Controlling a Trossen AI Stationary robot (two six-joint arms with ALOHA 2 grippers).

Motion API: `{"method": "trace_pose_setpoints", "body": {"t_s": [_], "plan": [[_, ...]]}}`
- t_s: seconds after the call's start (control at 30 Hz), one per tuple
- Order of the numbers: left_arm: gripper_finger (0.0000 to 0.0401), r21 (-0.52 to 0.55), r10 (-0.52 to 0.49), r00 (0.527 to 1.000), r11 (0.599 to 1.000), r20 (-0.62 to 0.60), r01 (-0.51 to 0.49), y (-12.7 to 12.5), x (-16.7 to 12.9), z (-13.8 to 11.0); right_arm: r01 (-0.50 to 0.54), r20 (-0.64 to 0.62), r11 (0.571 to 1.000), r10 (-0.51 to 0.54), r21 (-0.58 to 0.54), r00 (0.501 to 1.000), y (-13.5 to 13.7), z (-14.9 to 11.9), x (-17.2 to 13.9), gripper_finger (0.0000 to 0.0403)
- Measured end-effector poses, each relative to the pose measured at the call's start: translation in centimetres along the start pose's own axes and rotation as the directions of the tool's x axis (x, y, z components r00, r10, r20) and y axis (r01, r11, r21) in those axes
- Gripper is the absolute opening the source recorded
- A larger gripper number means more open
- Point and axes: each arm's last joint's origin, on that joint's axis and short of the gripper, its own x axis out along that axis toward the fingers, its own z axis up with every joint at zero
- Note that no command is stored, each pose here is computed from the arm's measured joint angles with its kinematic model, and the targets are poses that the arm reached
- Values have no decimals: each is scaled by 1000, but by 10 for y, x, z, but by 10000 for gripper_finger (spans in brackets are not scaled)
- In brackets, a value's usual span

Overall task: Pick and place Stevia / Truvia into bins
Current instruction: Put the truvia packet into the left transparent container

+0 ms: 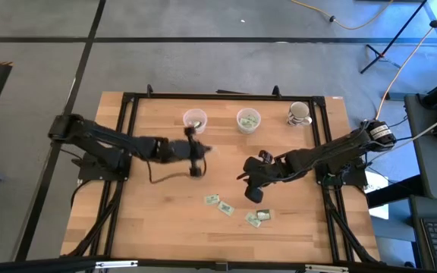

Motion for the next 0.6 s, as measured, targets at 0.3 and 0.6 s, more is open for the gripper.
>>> {"method": "trace_pose_setpoints", "body": {"t_s": [0.3, 0.6], "plan": [[3, -307, 183, 940, 912, -288, -272, 78, -4, -33, 10, -14, 1000, -10, -22, 1000, -1, -1, 0, 142], [3, -398, 126, 899, 865, -420, -307, 107, 19, -64, 12, -18, 1000, -13, -24, 1000, -1, -2, 0, 142]]}}
